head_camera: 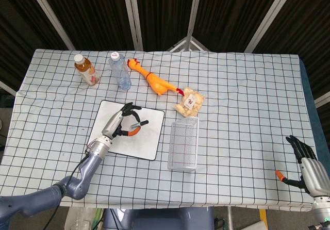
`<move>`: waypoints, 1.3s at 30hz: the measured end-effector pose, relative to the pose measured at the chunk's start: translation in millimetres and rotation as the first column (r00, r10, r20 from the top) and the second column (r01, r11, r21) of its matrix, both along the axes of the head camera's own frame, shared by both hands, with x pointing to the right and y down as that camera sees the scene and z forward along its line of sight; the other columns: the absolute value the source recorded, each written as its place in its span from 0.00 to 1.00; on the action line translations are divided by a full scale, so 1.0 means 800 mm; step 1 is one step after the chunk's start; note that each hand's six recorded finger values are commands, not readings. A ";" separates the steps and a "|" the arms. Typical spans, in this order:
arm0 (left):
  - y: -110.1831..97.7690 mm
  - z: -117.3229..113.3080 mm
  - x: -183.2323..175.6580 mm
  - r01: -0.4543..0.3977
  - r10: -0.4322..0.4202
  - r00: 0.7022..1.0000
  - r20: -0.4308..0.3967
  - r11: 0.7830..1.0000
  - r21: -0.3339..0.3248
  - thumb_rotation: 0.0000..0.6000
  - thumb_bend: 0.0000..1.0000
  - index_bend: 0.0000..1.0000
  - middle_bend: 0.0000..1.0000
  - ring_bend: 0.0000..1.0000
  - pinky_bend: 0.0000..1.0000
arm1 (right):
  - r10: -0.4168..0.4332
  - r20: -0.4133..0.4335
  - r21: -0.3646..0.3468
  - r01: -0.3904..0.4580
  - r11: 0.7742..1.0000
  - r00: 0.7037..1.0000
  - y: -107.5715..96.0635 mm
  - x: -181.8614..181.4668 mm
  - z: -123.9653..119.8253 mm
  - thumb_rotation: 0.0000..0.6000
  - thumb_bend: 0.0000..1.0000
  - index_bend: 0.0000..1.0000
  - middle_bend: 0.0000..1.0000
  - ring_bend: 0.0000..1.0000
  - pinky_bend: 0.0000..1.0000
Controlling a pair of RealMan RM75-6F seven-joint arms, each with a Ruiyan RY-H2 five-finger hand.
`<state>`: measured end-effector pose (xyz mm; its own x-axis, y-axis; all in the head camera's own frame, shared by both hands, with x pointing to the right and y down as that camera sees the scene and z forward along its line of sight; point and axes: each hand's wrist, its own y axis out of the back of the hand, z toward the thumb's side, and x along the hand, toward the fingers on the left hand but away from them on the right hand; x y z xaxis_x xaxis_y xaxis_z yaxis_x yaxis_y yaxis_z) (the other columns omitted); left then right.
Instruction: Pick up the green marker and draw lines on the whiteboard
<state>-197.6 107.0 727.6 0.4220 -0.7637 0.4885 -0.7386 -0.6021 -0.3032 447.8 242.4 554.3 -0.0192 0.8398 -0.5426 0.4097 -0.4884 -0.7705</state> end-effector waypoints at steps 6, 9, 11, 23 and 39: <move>0.003 0.006 0.005 -0.008 0.008 1.000 -0.007 1.000 -0.009 1.00 0.56 0.70 0.20 0.02 0.03 | 0.002 -0.002 -0.001 -0.002 1.000 1.000 0.000 0.001 0.000 1.00 0.27 0.00 0.00 0.00 0.00; 0.003 0.008 0.007 -0.012 0.011 1.000 -0.008 1.000 -0.012 1.00 0.56 0.70 0.20 0.02 0.03 | 0.002 -0.003 -0.001 -0.002 1.000 1.000 0.000 0.001 0.000 1.00 0.27 0.00 0.00 0.00 0.00; 0.003 0.010 0.009 -0.015 0.015 1.000 -0.007 1.000 -0.014 1.00 0.56 0.70 0.20 0.02 0.03 | 0.002 -0.004 -0.002 -0.002 1.000 1.000 0.001 0.001 0.000 1.00 0.27 0.00 0.00 0.00 0.00; 0.003 0.026 0.002 -0.030 0.030 0.999 0.023 0.999 -0.021 1.00 0.56 0.70 0.20 0.02 0.03 | 0.009 -0.013 -0.005 -0.009 1.000 1.000 0.001 0.003 0.002 1.00 0.27 0.00 0.00 0.00 0.00; -0.031 0.034 -0.075 0.025 -0.035 0.987 0.155 0.998 0.062 1.00 0.56 0.70 0.21 0.02 0.03 | 0.008 -0.013 -0.004 -0.008 1.000 1.000 0.003 0.001 0.002 1.00 0.27 0.00 0.00 0.00 0.00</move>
<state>-257.6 82.1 754.7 0.3209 -0.8044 0.4999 -0.6971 -0.5579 -0.4503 448.7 244.5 555.7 -0.0332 0.8375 -0.5454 0.4037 -0.4879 -0.7739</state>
